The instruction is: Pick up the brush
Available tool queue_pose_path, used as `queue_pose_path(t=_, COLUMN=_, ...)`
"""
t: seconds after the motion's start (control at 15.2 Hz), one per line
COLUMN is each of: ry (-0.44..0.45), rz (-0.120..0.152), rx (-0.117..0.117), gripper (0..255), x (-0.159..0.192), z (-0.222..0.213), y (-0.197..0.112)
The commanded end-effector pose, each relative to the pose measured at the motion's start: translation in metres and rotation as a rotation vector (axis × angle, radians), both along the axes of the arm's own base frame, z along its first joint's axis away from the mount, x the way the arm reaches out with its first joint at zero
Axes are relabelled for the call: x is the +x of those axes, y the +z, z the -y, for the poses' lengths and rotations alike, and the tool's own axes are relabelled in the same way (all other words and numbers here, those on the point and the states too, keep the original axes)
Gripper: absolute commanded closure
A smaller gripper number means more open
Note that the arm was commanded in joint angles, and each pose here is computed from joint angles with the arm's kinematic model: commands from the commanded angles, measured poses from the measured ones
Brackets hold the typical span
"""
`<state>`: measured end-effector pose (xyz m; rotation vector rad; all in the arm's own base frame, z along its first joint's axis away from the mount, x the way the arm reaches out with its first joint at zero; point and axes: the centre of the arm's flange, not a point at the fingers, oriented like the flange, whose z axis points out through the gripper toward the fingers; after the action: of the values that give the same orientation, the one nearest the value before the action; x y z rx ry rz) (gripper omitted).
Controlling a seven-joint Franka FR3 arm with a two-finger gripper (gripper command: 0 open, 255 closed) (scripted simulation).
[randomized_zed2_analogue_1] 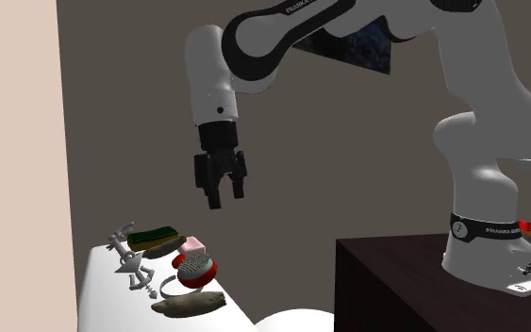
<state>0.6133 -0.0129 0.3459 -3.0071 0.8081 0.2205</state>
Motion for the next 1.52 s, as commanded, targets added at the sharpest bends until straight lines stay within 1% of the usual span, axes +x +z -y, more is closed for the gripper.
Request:
queue_pose_path(t=0.0, ry=-0.028, rz=-0.011, rx=0.006, gripper=0, x=0.020, z=0.001, y=-0.024)
queue_pose_path(t=0.53, ry=-0.139, rz=-0.056, rx=0.030, gripper=0, x=0.095, z=0.012, y=-0.104)
queue_pose_path(t=1.06, ry=-0.143, rz=-0.057, rx=0.031, gripper=0, x=0.098, z=0.013, y=-0.147)
queue_pose_path(t=1.19, ry=-0.143, rz=-0.057, rx=0.031, gripper=0, x=0.098, z=0.013, y=-0.147)
queue_pose_path(t=1.25, ry=-0.143, rz=-0.057, rx=0.031, gripper=255, x=0.098, z=0.012, y=-0.147)
queue_pose_path(t=1.45, ry=-0.143, rz=-0.057, rx=0.031, gripper=255, x=0.098, z=0.012, y=-0.147)
